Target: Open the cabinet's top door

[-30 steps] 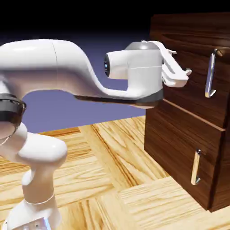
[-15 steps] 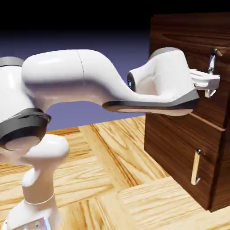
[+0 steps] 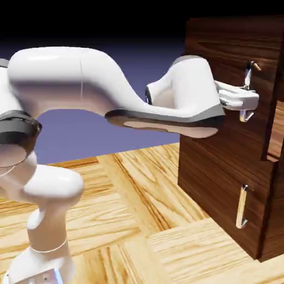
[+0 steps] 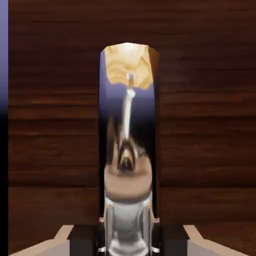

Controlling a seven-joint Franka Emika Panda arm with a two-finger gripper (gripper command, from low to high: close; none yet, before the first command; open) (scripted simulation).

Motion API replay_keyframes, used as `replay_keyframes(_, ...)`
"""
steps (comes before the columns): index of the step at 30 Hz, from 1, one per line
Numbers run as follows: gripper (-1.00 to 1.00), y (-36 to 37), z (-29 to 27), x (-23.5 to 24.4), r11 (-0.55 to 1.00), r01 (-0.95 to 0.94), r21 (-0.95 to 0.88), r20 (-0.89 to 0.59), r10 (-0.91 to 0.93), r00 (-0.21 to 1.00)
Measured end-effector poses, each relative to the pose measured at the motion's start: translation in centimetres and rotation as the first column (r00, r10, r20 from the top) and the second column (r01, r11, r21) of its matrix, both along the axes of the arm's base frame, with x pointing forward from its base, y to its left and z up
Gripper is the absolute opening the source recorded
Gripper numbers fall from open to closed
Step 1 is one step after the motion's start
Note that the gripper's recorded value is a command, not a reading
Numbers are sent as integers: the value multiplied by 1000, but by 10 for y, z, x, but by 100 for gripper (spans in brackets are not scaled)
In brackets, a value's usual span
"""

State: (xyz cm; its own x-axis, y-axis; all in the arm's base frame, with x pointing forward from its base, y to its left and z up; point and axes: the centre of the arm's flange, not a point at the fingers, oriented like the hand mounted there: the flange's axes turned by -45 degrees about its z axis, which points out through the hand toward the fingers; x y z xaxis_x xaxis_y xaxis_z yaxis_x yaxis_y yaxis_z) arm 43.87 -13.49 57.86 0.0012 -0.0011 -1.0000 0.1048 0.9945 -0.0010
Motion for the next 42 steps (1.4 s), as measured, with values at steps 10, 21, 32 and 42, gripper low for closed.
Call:
replay_keyframes(10, -100, 31, 0, -60, 991, 137, 0, 0, -137, 991)
replay_keyframes(21, -100, 88, 0, -136, 946, 324, -1, 0, -324, 946)
replay_keyframes(32, -100, 146, 0, -191, 882, 472, -2, 1, -472, 882)
replay_keyframes(42, -100, 213, 0, -236, 792, 610, 0, 0, -610, 792)
